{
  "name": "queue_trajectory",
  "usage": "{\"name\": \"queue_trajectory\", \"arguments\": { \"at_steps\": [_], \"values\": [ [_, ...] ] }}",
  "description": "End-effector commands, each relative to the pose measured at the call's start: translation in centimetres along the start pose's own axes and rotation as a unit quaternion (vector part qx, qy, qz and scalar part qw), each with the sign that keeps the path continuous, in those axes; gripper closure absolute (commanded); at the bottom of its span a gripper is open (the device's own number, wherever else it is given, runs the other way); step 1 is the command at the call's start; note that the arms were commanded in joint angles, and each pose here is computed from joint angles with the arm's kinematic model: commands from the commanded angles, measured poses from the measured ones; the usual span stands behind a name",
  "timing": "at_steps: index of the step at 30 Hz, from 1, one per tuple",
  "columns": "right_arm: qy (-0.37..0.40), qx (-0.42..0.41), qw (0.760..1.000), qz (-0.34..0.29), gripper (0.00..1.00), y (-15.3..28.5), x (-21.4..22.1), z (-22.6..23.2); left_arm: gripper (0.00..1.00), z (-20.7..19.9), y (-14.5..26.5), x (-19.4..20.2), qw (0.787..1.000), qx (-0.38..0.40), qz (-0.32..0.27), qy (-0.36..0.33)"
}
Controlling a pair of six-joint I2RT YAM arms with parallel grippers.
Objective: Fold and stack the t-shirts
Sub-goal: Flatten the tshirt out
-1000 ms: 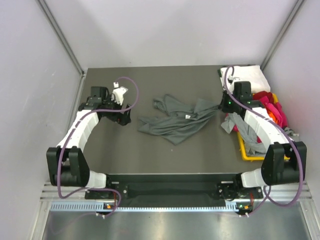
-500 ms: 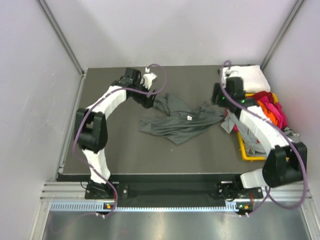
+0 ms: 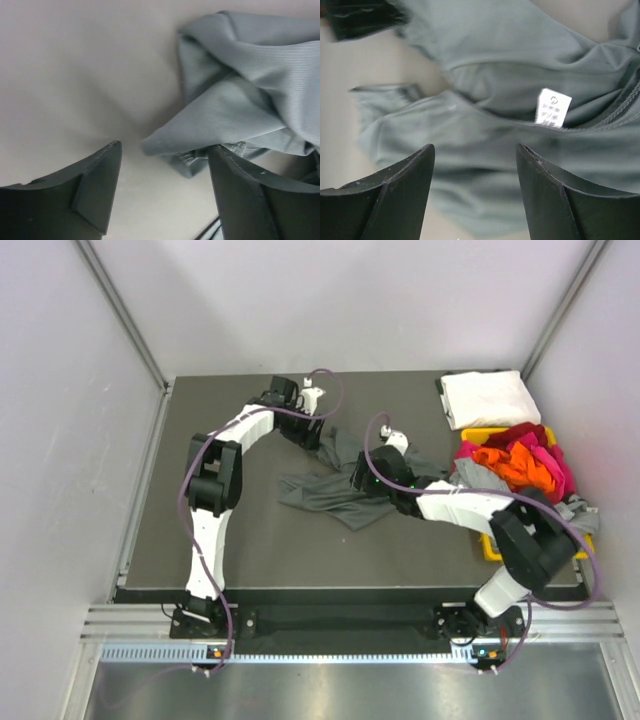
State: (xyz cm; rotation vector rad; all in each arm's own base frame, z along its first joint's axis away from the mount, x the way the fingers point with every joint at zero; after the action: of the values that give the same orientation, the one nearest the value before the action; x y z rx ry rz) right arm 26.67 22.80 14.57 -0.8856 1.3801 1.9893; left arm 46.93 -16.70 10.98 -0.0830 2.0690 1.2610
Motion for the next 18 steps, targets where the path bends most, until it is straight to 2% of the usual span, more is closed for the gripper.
{"name": "queue_trajectory", "arguments": {
  "at_steps": [1, 2, 3, 5, 6, 7, 8, 9, 10, 12, 14, 16, 17, 18],
  "values": [
    [-0.019, 0.024, 0.999, -0.039, 0.34, -1.9, -1.5, 0.8, 0.27, -1.4, -0.8, -0.3, 0.999, 0.034, -0.010, -0.001],
    [-0.011, 0.037, 0.999, -0.023, 0.34, -2.9, -0.7, 0.5, 0.42, -1.5, -0.9, -0.3, 0.999, 0.038, -0.010, 0.001],
    [-0.006, 0.047, 0.999, -0.015, 0.34, -3.3, -0.4, 0.3, 0.46, -1.6, -1.3, 0.0, 0.999, 0.049, -0.004, 0.007],
    [-0.001, 0.053, 0.999, 0.000, 0.45, -4.2, 0.0, 0.0, 0.60, -1.7, -1.5, 0.4, 0.998, 0.057, 0.001, 0.012],
    [-0.001, 0.053, 0.999, 0.006, 0.51, -4.2, 0.4, -0.2, 0.67, -1.9, -1.5, 0.5, 0.998, 0.063, 0.003, 0.013],
    [-0.005, 0.052, 0.999, 0.003, 0.65, -4.2, 0.5, -0.4, 0.77, -2.0, -1.4, 0.6, 0.998, 0.068, 0.003, 0.013],
    [-0.010, 0.049, 0.999, -0.001, 0.72, -3.9, 0.5, -0.5, 0.85, -2.0, -1.2, 0.6, 0.997, 0.070, 0.002, 0.013],
    [-0.013, 0.046, 0.999, -0.001, 0.78, -3.7, 0.6, -0.7, 1.00, -2.2, -0.9, 0.9, 0.997, 0.071, 0.003, 0.014],
    [-0.016, 0.052, 0.999, 0.003, 0.90, -3.5, 1.2, -1.5, 1.00, -2.2, -0.7, 0.9, 0.997, 0.071, -0.002, 0.012],
    [-0.021, 0.050, 0.999, -0.004, 1.00, -2.6, 0.9, -2.2, 1.00, -2.2, 0.5, 1.1, 0.998, 0.068, -0.009, 0.011],
    [-0.023, 0.053, 0.998, -0.007, 1.00, -1.5, 0.8, -3.5, 1.00, -1.6, 1.7, 1.5, 0.999, 0.051, -0.003, 0.020],
    [-0.025, 0.057, 0.998, -0.002, 1.00, -0.6, 1.1, -5.3, 1.00, 0.0, 4.8, 1.1, 0.998, 0.033, -0.028, 0.037],
    [-0.027, 0.048, 0.998, -0.016, 1.00, 0.4, 0.4, -5.6, 1.00, 0.7, 5.4, 2.3, 0.998, 0.029, -0.024, 0.049],
    [-0.025, 0.037, 0.999, -0.009, 1.00, 0.9, 0.7, -6.2, 1.00, 1.9, 8.1, 2.0, 0.997, 0.013, -0.051, 0.052]
  ]
}}
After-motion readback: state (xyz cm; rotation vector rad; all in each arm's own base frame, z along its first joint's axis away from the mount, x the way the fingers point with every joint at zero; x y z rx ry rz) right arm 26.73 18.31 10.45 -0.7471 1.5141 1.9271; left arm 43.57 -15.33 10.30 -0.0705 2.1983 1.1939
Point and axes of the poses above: each gripper's point midway between its finger pads, its own y axis back along the fingers, its own z axis along the line the jaws close on, x = y × z, the point moved 9 cm from there along y, back along the fingers, and after that the axes turned 11 degrees about y, right-handed, at the moved point
